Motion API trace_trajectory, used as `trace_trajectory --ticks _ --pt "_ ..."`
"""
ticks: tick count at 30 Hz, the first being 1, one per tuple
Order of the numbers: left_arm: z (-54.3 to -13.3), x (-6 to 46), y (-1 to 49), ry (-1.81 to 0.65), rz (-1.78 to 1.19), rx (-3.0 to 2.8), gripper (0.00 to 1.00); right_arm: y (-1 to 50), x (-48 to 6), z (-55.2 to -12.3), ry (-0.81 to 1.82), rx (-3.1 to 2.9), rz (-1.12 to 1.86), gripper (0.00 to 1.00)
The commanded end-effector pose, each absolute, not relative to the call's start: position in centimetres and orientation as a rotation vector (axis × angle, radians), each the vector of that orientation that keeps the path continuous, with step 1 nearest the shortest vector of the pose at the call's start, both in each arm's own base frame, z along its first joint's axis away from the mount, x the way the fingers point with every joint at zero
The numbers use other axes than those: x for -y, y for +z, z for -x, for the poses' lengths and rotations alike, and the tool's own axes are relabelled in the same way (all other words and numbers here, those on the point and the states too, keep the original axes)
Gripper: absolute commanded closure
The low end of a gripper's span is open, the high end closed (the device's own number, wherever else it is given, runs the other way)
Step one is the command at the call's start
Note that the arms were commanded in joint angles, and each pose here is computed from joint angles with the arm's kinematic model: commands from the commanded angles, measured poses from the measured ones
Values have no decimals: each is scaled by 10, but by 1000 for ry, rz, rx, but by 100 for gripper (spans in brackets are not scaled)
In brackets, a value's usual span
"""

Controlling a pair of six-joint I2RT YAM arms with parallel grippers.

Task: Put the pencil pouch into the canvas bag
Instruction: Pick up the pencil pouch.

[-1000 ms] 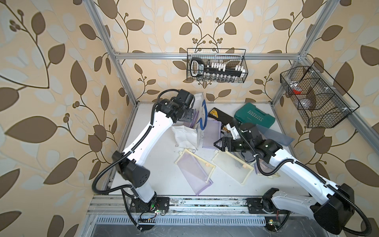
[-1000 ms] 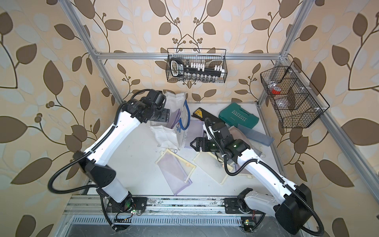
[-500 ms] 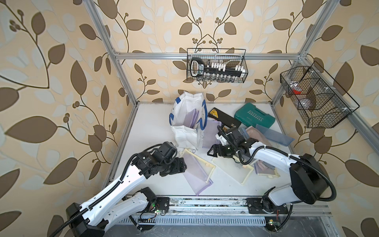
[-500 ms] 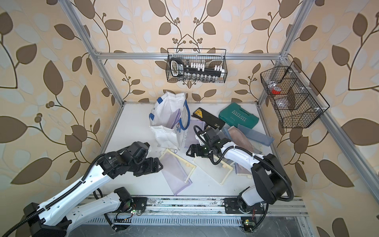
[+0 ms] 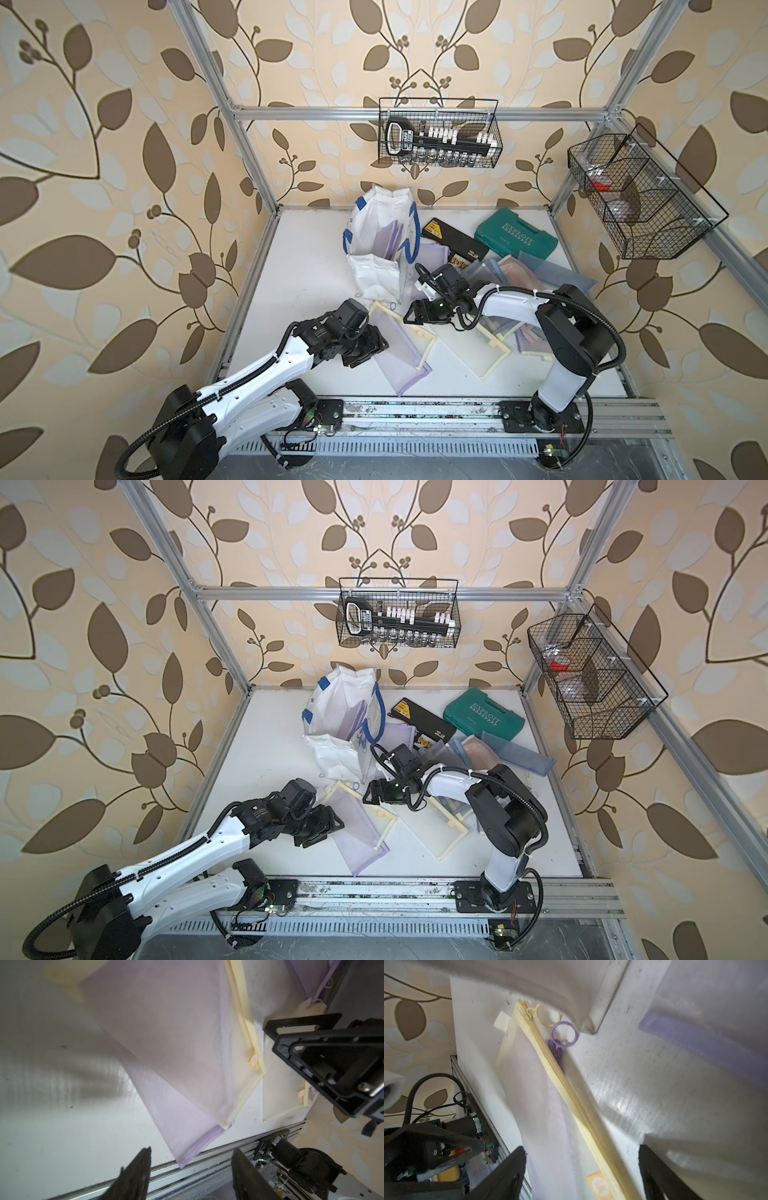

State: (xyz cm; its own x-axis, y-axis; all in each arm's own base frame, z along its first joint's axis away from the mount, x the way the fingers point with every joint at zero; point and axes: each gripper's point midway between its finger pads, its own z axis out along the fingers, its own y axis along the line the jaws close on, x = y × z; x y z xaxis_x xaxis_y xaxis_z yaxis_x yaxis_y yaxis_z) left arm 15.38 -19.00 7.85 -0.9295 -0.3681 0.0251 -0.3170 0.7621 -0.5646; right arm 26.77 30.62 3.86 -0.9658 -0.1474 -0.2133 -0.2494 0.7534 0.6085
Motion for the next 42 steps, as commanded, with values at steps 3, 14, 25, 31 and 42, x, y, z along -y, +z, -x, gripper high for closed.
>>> trace_trajectory --ticks 3,14,25,31,42 --pt "-169 201 70 -946 636 -2815 43 29 -313 -262 1025 -2808 346 23" --pt "-179 203 38 -885 752 -2818 43 21 -312 -230 1063 -2827 370 53" --pt "-193 215 30 -918 738 -2802 47 29 -315 -208 1091 -2814 413 78" --pt "-196 221 33 -958 711 -2789 54 42 -322 -199 1112 -2789 457 89" --pt "-188 222 66 -984 506 -2795 79 75 -298 -186 1041 -2720 445 94"
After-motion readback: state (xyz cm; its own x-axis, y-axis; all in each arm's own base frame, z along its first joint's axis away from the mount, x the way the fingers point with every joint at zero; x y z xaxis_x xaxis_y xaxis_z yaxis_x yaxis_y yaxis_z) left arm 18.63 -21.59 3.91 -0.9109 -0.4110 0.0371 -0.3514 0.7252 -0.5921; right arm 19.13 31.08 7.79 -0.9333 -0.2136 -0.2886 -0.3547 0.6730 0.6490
